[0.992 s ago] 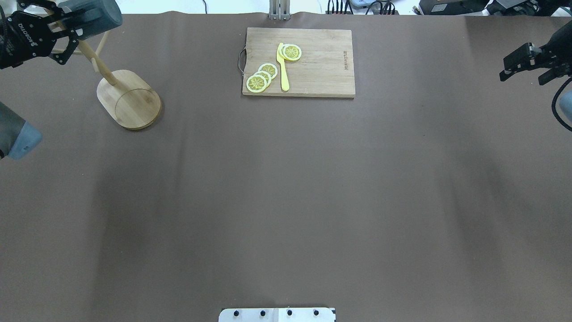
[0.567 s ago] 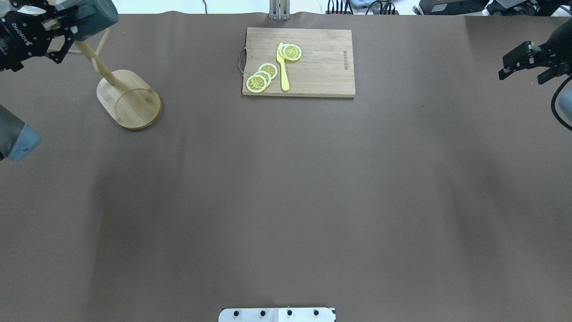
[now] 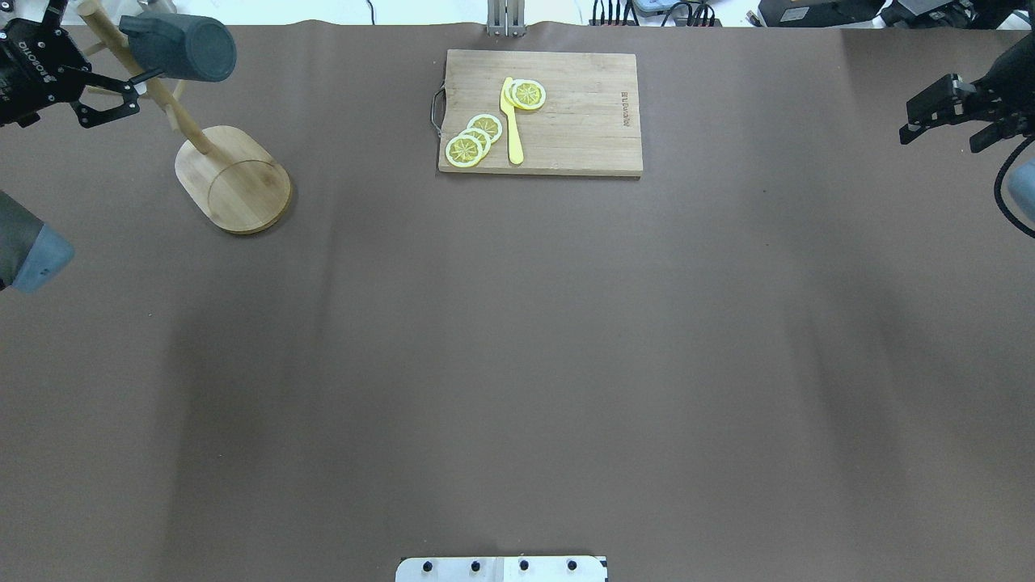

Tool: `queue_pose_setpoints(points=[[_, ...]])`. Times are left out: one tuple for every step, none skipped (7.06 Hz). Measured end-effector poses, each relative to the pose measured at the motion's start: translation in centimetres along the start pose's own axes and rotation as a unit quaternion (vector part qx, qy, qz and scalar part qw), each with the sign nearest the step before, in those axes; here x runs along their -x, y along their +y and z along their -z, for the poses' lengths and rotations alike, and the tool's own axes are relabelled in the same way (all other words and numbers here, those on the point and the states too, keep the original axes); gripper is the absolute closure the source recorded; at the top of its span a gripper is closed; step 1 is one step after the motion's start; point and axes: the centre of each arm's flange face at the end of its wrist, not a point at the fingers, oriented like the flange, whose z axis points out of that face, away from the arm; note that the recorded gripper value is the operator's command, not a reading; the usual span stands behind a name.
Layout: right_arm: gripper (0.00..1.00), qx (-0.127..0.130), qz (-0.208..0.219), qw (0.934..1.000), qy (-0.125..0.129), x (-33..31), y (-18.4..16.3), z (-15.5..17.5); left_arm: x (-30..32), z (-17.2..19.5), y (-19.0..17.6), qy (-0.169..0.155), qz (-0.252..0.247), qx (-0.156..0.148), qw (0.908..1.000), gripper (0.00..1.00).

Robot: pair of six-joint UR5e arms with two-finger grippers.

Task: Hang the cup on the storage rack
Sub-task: 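Lift the mug with the left gripper and carry it to the wooden stand's peg, then hook the mug handle onto the peg and open the left gripper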

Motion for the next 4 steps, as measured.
queue_pose_setpoints(points=[[0.00,0.000,0.000,1.0000,0.000,0.0,0.0,-0.1,0.1,0.6,0.2,0.000,0.000,0.001,1.0000,0.03],[0.00,0.001,0.000,1.0000,0.000,0.0,0.0,-0.1,0.3,1.1,0.1,0.000,0.000,0.000,1.0000,0.03],[0.00,0.000,0.000,1.0000,0.000,0.0,0.0,0.0,0.4,1.6,-0.1,-0.001,0.000,-0.002,1.0000,0.03],[0.00,0.000,0.000,1.0000,0.000,0.0,0.0,0.0,0.5,2.0,-0.2,-0.001,0.001,-0.002,1.0000,0.02]])
